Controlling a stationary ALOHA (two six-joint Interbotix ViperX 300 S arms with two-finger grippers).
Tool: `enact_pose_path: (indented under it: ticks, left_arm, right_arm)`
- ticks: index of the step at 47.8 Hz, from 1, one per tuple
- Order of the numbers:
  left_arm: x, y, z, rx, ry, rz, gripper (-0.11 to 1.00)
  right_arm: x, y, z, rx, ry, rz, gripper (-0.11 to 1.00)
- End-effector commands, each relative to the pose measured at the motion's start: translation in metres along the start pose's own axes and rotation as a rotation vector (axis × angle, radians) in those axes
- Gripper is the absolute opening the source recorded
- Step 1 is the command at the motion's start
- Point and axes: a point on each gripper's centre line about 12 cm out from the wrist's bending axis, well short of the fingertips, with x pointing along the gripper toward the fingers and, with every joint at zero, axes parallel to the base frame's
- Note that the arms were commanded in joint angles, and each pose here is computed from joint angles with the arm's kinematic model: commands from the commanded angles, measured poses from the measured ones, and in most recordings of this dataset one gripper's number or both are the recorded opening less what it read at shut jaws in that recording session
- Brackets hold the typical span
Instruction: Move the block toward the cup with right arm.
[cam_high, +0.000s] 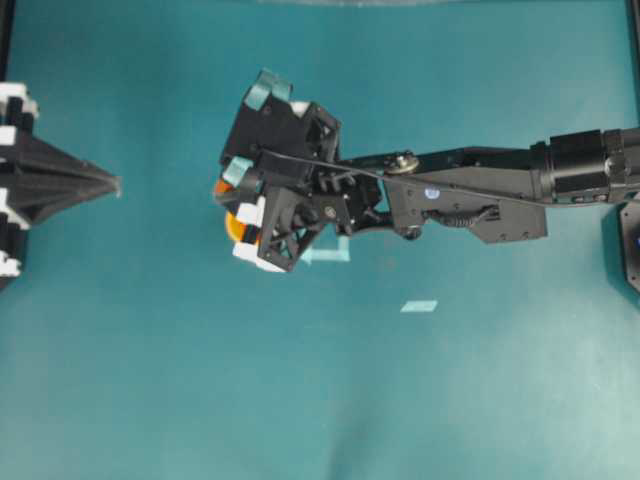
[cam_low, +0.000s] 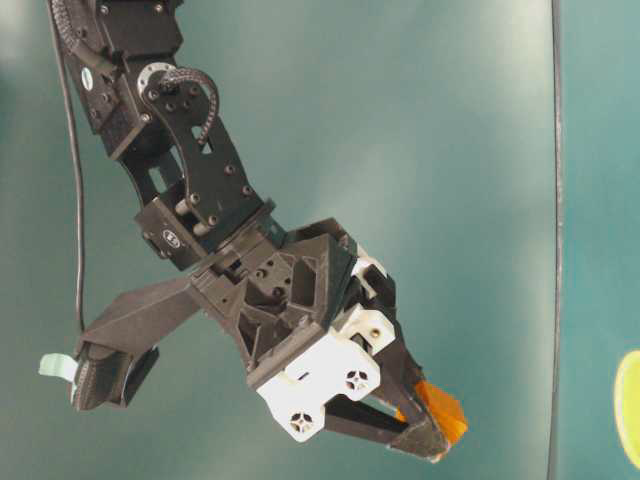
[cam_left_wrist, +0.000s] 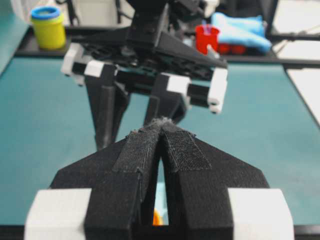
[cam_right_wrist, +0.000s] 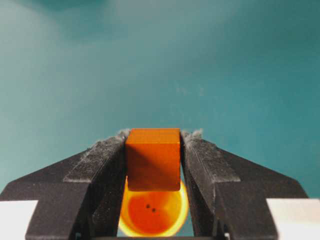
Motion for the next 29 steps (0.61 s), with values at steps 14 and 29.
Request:
enact_pose_path:
  ticks: [14, 29]
  left_arm:
    - [0.0027, 0.0001, 0.0103, 0.002, -0.023, 0.001, 0.0]
    - [0.0029, 0.0001, 0.01, 0.002, -0.021, 0.001, 0.0]
  right_arm:
    - [-0.0106, 0.0, 0.016, 0.009, -0.039, 0.003, 0.41]
    - [-0.0104, -0.0001, 0.0154, 0.008, -0.037, 0.002, 0.41]
